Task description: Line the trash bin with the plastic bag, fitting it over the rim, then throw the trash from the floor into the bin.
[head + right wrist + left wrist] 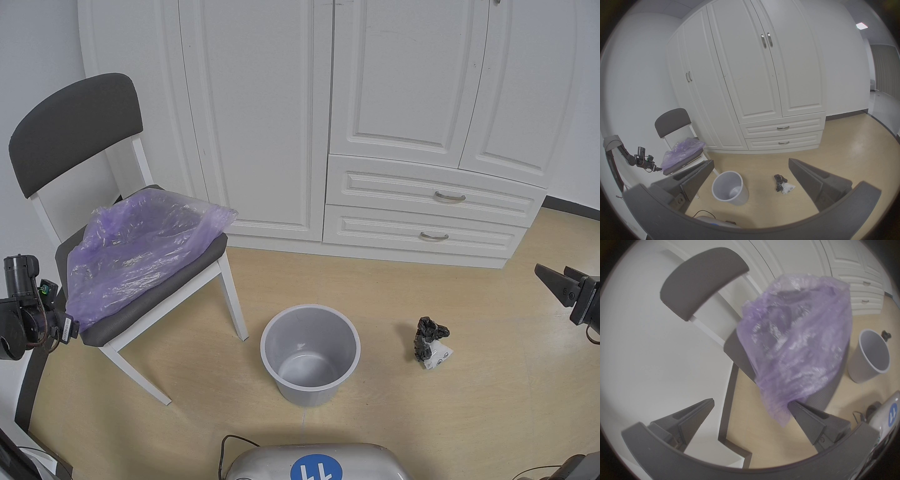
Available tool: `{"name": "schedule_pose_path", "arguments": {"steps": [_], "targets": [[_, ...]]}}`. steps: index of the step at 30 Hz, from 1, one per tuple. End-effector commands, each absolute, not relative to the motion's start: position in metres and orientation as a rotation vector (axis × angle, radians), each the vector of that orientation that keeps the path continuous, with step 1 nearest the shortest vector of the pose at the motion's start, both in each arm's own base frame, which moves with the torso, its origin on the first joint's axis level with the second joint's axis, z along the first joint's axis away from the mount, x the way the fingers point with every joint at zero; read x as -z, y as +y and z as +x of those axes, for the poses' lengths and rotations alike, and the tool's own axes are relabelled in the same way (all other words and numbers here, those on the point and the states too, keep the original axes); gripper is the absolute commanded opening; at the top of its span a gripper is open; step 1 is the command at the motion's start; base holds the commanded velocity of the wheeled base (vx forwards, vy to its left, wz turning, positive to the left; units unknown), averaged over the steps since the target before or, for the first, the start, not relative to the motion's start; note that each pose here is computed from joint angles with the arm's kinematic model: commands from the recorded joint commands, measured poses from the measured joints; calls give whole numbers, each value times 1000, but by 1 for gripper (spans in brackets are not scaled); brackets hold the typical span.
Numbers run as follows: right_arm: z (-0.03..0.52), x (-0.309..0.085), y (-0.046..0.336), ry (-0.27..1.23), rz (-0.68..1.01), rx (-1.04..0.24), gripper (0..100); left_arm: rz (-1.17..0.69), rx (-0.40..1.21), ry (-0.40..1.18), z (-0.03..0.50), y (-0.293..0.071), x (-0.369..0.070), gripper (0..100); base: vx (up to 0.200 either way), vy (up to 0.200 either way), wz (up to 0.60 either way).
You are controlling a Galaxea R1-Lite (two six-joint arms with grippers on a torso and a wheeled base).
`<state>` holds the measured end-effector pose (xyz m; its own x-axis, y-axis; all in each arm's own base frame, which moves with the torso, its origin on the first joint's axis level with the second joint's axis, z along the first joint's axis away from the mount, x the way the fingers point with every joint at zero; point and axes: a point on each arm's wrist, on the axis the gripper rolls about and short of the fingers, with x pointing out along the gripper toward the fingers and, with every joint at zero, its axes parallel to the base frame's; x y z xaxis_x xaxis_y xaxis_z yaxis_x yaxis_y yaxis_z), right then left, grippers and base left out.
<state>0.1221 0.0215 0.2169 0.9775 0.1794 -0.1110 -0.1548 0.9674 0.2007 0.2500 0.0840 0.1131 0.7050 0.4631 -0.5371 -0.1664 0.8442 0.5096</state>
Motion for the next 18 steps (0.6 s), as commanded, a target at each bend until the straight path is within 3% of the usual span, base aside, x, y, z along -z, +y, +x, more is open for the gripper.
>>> {"name": "schedule_pose_path", "arguments": {"steps": [1,18], "targets": [[123,-220,22,122,215,-169,100,435,-405,696,256,97,-106,100,0,0,0],[123,-222,22,99,224,-173,100,262,-449,467,275,114,-101,100,0,0,0]]}}
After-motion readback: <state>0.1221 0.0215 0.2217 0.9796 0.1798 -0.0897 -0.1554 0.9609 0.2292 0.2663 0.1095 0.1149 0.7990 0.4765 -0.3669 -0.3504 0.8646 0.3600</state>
